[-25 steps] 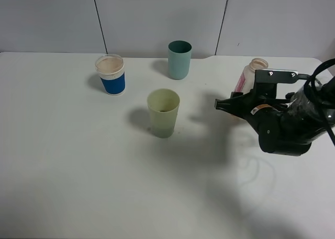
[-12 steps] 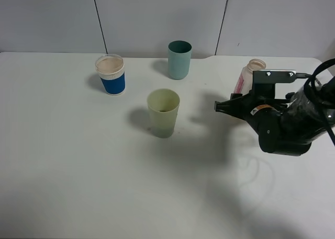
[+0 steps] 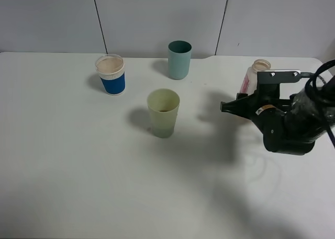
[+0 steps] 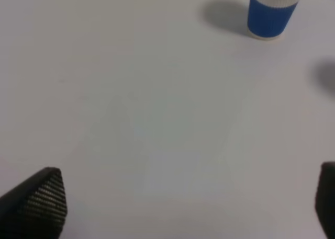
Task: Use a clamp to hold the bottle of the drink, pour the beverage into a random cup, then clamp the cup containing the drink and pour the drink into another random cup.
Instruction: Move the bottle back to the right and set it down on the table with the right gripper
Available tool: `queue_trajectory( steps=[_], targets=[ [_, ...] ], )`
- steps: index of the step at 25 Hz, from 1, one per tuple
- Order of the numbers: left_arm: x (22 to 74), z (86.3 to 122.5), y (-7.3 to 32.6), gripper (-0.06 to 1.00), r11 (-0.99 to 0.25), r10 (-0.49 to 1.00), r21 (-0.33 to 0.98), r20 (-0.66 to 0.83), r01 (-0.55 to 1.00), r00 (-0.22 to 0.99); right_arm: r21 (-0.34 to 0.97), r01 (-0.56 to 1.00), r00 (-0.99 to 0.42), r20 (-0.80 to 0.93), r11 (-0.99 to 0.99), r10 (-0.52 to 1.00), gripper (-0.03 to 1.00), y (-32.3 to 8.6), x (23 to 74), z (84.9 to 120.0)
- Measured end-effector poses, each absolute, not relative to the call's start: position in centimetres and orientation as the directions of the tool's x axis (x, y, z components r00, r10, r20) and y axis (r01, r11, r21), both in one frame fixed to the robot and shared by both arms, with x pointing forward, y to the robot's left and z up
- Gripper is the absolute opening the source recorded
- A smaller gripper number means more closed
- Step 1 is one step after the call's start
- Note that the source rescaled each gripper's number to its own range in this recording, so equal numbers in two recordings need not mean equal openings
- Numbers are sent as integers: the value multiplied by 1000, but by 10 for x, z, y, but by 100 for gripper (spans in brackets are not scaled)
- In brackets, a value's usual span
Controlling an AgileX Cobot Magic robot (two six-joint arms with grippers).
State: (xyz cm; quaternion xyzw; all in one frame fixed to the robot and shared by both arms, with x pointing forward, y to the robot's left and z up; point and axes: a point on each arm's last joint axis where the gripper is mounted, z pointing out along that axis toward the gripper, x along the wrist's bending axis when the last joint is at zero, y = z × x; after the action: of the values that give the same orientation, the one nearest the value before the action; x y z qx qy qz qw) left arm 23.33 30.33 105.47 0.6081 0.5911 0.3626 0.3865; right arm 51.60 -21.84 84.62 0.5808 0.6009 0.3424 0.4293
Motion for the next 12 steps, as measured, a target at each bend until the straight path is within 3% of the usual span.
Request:
queue_trajectory(
  steps=[12],
  targets=[
    [233, 1055, 303, 100, -2, 999, 899, -16, 439, 38, 935, 345, 49, -107, 83, 993, 0, -219, 517, 835]
  ],
)
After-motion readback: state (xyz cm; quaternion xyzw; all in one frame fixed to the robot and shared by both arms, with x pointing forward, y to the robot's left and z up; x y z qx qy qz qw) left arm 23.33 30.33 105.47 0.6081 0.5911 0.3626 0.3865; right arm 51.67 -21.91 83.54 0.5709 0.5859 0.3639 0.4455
